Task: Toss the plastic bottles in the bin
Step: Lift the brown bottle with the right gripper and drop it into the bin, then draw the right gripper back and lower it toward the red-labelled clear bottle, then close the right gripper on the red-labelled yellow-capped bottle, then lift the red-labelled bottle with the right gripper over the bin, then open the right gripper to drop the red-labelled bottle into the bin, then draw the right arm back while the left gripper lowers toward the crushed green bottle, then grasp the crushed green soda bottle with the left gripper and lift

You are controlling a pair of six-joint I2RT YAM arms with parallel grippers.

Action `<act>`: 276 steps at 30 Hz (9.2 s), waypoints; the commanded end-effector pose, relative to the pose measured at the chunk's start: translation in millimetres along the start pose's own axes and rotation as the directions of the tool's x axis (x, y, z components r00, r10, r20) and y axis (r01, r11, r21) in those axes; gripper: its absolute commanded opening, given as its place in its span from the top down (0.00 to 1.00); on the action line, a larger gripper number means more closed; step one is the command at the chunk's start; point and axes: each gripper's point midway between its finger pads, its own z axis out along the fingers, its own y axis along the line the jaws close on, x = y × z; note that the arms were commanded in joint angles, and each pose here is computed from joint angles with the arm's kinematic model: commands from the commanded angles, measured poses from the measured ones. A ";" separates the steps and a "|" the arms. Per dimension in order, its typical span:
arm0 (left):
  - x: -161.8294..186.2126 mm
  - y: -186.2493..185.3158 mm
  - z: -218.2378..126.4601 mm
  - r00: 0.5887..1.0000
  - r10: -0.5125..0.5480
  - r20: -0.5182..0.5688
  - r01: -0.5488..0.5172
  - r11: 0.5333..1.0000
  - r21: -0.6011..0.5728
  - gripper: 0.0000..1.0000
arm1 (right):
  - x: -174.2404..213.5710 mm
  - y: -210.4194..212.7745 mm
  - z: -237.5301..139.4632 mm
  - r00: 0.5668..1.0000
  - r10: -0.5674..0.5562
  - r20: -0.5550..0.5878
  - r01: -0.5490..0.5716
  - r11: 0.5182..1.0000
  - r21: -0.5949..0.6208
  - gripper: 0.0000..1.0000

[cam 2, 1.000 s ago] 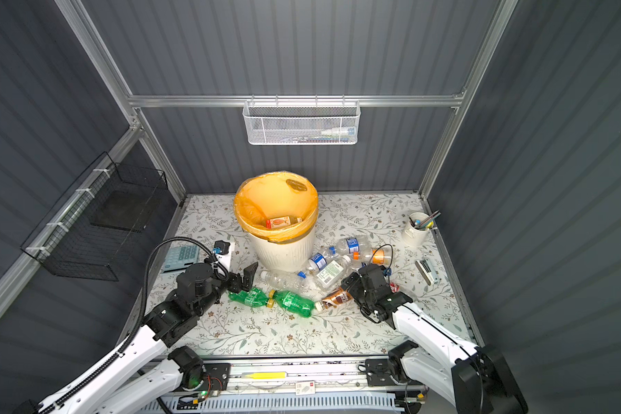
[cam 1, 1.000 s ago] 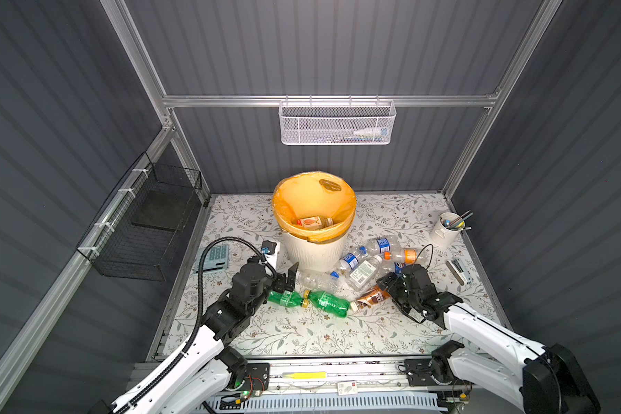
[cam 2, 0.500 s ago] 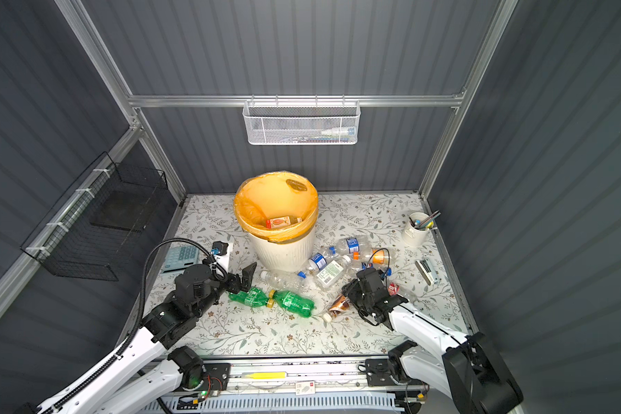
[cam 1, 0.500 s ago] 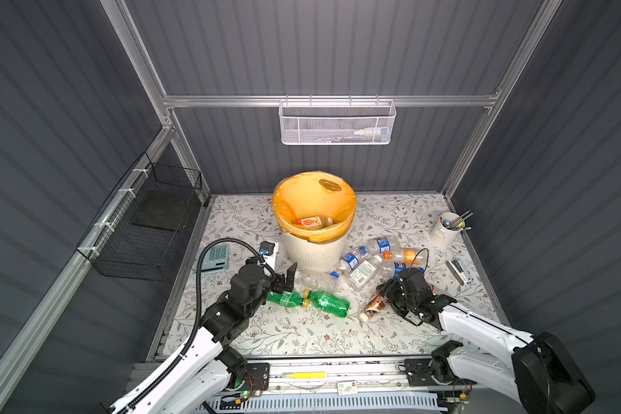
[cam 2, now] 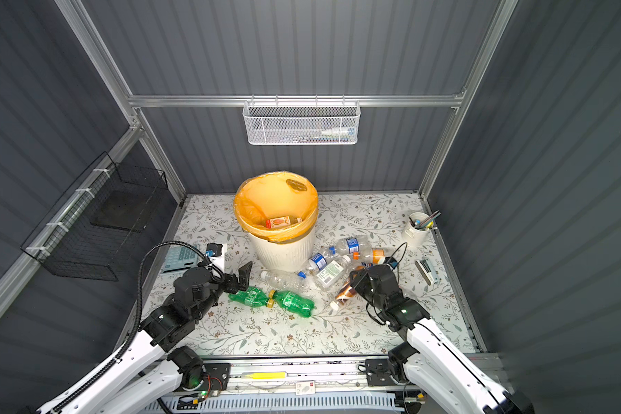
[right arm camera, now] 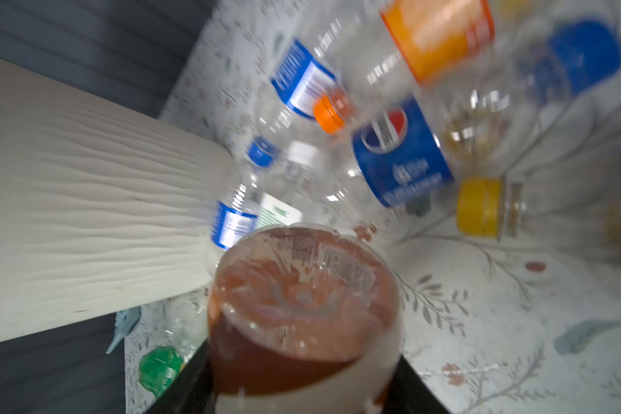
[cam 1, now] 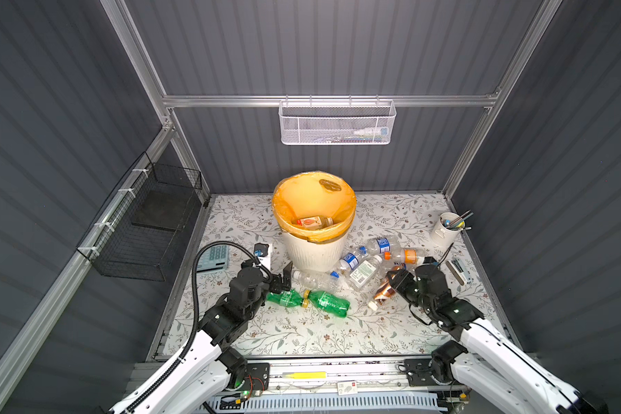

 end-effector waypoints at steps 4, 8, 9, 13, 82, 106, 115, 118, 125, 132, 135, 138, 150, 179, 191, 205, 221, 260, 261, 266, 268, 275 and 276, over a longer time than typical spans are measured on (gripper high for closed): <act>20.2 21.0 0.8 0.996 -0.083 -0.025 0.079 0.990 -0.115 0.00 | -158.8 118.8 -137.3 0.792 -0.234 0.564 0.332 0.940 -0.076 0.47; 28.9 23.8 2.9 0.992 -0.112 -0.057 0.103 0.985 -0.138 0.00 | -217.6 200.2 -214.6 0.610 -0.201 0.766 0.466 0.873 -0.142 0.46; 30.3 23.6 3.3 0.991 -0.120 -0.066 0.109 0.984 -0.140 0.00 | -226.8 219.6 -226.6 0.581 -0.173 0.795 0.493 0.852 -0.175 0.45; 38.5 23.2 4.0 0.982 -0.158 -0.100 0.142 0.979 -0.147 0.00 | -245.3 285.5 -214.9 0.590 -0.100 0.801 0.553 0.773 -0.310 0.45; 63.7 -17.3 30.9 0.941 -0.219 -0.258 0.221 0.975 -0.021 0.00 | -4.6 -119.0 -68.8 0.922 0.175 0.346 -0.269 0.931 0.245 0.01; 79.6 -9.7 28.0 0.942 -0.178 -0.285 0.172 0.984 -0.045 0.00 | -20.1 -168.9 -16.7 0.870 0.385 0.309 -0.480 0.805 0.348 0.01; 79.1 -4.9 22.0 0.947 -0.168 -0.274 0.160 0.986 -0.052 0.00 | -10.5 -197.9 -12.5 0.894 0.366 0.258 -0.447 0.769 0.457 0.18; 79.6 -4.4 20.7 0.948 -0.166 -0.273 0.158 0.986 -0.051 0.00 | -10.6 -197.9 -14.9 0.906 0.344 0.247 -0.422 0.777 0.468 0.30; 79.1 -5.2 22.6 0.946 -0.176 -0.271 0.168 0.984 -0.053 0.00 | -17.6 -189.4 -22.0 0.924 0.287 0.252 -0.373 0.816 0.441 0.42; 81.0 -1.7 24.6 0.943 -0.189 -0.273 0.173 0.982 -0.081 0.00 | -62.4 -145.9 -49.7 0.946 0.108 0.305 -0.223 0.900 0.373 0.52; 78.0 -2.4 25.9 0.944 -0.190 -0.269 0.174 0.981 -0.081 0.00 | -77.2 -133.6 -62.7 0.944 0.050 0.325 -0.178 0.908 0.380 0.51; 79.0 -4.9 28.0 0.940 -0.199 -0.276 0.185 0.980 -0.076 0.00 | -66.8 -138.5 -57.9 0.965 0.065 0.256 -0.170 0.893 0.416 0.31; 82.4 -3.0 24.9 0.940 -0.192 -0.281 0.178 0.981 -0.077 0.00 | -27.5 -177.8 -25.3 0.976 0.143 0.162 -0.203 0.860 0.467 0.04; 85.6 23.5 17.6 0.947 -0.193 -0.255 0.141 0.968 -0.208 0.00 | -149.4 -23.9 -116.7 0.900 -0.089 0.426 0.025 0.988 0.154 0.43; 100.4 37.5 4.0 0.924 -0.270 -0.270 0.191 0.939 -0.286 0.00 | -259.9 198.5 -243.0 0.727 0.146 0.671 0.299 0.812 -0.501 0.45; 98.2 41.8 -17.0 0.903 -0.333 -0.269 0.251 0.921 -0.299 0.00 | -77.0 358.1 30.3 0.782 -0.613 0.111 0.583 0.657 -0.478 0.08; 93.6 32.0 -34.1 0.813 -0.515 -0.270 0.439 0.848 -0.297 0.00 | -134.6 247.2 -84.8 0.783 -0.445 0.434 0.582 0.771 -0.260 0.01; 158.0 7.1 26.4 0.496 -0.820 -0.286 0.489 0.536 -0.688 0.00 | -61.7 -38.9 -39.5 0.888 -0.417 0.193 0.380 0.903 0.199 0.01; 159.3 6.2 29.2 0.495 -0.821 -0.286 0.488 0.534 -0.691 0.00 | -62.3 -40.1 -38.4 0.891 -0.412 0.190 0.376 0.905 0.200 0.01; 166.4 4.7 36.9 0.493 -0.816 -0.304 0.432 0.532 -0.728 0.00 | -67.0 -43.7 -35.0 0.901 -0.402 0.164 0.366 0.906 0.212 0.01; 168.1 4.5 39.2 0.493 -0.813 -0.308 0.413 0.531 -0.740 0.00 | -63.5 -49.4 -32.8 0.909 -0.396 0.129 0.362 0.905 0.224 0.01; 189.9 10.8 34.1 0.465 -0.830 -0.309 0.360 0.496 -0.790 0.00 | -62.3 -59.3 -27.9 0.927 -0.363 0.097 0.333 0.913 0.236 0.01; 192.4 12.3 33.1 0.462 -0.832 -0.308 0.354 0.491 -0.796 0.00 | -62.9 -60.1 -28.4 0.928 -0.359 0.098 0.329 0.914 0.237 0.01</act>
